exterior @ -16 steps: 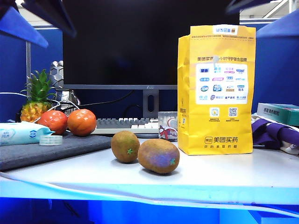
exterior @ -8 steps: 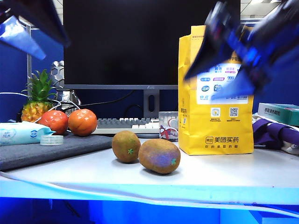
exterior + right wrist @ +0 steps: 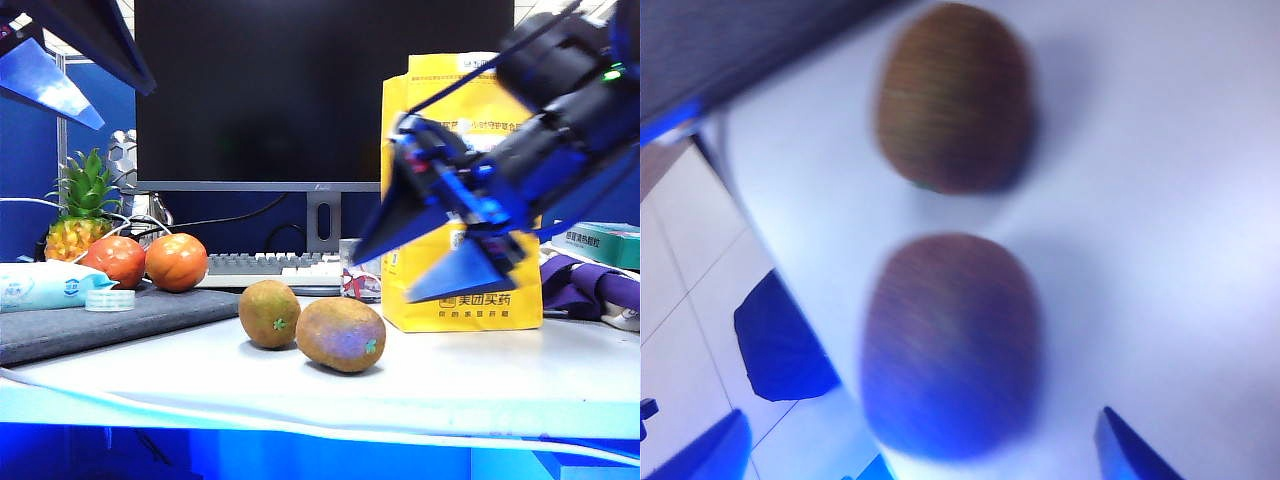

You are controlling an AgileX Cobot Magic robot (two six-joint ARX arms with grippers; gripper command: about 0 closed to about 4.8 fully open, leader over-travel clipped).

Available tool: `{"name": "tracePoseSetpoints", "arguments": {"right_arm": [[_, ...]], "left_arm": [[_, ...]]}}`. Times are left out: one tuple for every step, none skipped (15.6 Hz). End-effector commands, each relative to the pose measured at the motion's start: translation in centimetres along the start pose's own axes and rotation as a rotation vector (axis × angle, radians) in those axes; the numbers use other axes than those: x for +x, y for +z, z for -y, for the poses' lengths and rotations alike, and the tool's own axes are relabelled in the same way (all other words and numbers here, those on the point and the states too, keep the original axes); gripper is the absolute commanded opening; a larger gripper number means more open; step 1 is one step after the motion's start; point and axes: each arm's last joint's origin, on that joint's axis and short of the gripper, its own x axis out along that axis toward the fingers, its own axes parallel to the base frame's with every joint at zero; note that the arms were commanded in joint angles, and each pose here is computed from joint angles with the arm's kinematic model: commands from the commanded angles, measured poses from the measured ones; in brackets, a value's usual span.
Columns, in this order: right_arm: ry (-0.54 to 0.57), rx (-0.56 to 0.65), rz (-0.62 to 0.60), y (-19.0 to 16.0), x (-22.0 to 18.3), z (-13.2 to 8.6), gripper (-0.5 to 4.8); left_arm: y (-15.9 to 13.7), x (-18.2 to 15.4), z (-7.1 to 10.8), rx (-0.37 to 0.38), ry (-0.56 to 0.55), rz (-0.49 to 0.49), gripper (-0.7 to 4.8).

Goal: Pick up the kiwifruit and throw it into the yellow paper bag.

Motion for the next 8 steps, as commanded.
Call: {"name": "tracePoseSetpoints", "arguments": {"right_arm": [[0.010, -0.057, 0.042, 0.4, 1.3, -0.2, 4.79], [0.005, -0.056, 0.041, 0.4, 1.6, 0.0, 4.79], [-0.003, -0.052, 0.031, 0.3, 2.0, 0.3, 4.79], [-0.003, -0.047, 0.023, 0.4, 2.4, 0.5, 4.79], [-0.003, -0.045, 0.019, 0.4, 2.7, 0.7, 4.79], [-0.001, -0.041, 0.008, 0.5, 3.2, 0.9, 4.79], [0.002, -0.039, -0.002, 0.5, 3.6, 0.9, 4.79], [0.003, -0.035, -0.010, 0.4, 3.9, 1.0, 4.79]], "left_arm": [[0.3, -0.1, 0.0, 0.005, -0.007, 0.025, 4.79], [0.3, -0.1, 0.0, 0.005, -0.007, 0.025, 4.79], [0.3, -0.1, 0.0, 0.006, -0.007, 0.026, 4.79], [0.3, -0.1, 0.0, 0.006, -0.007, 0.027, 4.79], [0.3, -0.1, 0.0, 0.006, -0.007, 0.027, 4.79], [0.3, -0.1, 0.0, 0.006, -0.007, 0.027, 4.79], [0.3, -0.1, 0.0, 0.007, -0.006, 0.028, 4.79], [0.3, -0.1, 0.0, 0.007, -0.006, 0.029, 4.79]]}}
